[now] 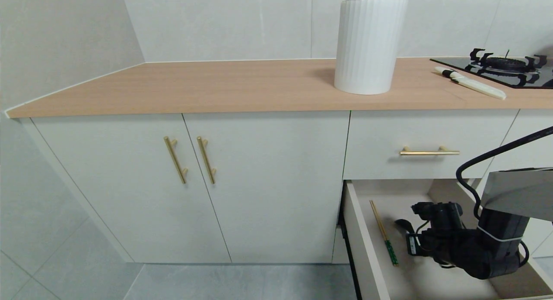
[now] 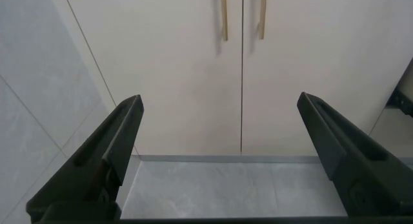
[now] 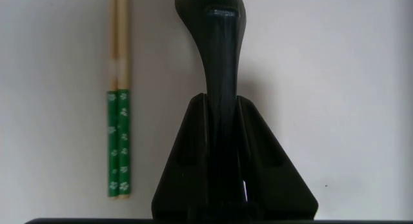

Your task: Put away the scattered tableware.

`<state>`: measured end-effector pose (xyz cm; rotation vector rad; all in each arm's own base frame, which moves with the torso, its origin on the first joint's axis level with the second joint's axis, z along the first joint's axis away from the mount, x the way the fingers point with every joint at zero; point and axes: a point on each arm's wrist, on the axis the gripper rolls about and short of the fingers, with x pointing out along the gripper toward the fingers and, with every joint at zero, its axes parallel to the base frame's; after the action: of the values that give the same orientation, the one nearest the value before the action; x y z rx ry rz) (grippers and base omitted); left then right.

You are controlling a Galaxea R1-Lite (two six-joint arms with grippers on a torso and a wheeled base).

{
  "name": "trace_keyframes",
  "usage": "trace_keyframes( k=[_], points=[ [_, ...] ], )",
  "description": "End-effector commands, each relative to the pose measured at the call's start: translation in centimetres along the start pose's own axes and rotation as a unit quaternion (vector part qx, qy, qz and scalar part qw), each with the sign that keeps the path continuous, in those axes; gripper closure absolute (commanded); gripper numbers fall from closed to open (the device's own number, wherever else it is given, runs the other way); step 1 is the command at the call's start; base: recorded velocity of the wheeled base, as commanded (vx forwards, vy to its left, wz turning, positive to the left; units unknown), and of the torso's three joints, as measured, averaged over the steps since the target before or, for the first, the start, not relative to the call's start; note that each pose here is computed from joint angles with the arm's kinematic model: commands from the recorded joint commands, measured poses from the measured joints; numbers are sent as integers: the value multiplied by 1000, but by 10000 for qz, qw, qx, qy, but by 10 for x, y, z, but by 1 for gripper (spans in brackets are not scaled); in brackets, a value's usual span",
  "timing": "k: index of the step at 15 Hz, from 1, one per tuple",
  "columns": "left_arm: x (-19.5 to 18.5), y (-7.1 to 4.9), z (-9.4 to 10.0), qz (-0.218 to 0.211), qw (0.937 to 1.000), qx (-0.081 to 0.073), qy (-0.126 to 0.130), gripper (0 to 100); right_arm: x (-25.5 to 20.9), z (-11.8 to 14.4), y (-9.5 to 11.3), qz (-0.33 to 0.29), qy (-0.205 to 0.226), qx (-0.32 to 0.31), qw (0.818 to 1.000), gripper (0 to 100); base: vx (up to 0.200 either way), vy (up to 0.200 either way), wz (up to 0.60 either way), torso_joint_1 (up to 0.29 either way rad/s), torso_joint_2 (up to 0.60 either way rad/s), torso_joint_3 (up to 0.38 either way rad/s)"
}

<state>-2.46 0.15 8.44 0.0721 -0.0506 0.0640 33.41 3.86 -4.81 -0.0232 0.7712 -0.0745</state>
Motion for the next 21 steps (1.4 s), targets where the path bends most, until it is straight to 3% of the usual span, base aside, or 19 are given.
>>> trace_keyframes(
  k=[1,6,7,14,18,21],
  points=[
    [0,0,0,4,10000,-1,-3,0,2,-2,0,-16,29,8,10000,100,0,0,0,0,0,0],
    [0,0,0,4,10000,-1,-3,0,2,-2,-1,-18,44,-3,10000,100,0,0,0,0,0,0],
    [0,0,0,4,10000,-1,-3,0,2,-2,-1,-17,36,-1,10000,0,0,0,0,0,0,0],
    [0,0,0,4,10000,-1,-3,0,-5,6,-1,-79,-114,39,9999,0,0,0,0,0,0,0],
    [0,0,0,4,10000,-1,4,0,-73,44,-7,-65,-971,178,9951,0,0,0,0,0,0,0],
    [0,0,0,4,10000,-1,4,0,-129,56,-15,-157,-1586,275,9868,0,0,0,0,0,0,0]
  ],
)
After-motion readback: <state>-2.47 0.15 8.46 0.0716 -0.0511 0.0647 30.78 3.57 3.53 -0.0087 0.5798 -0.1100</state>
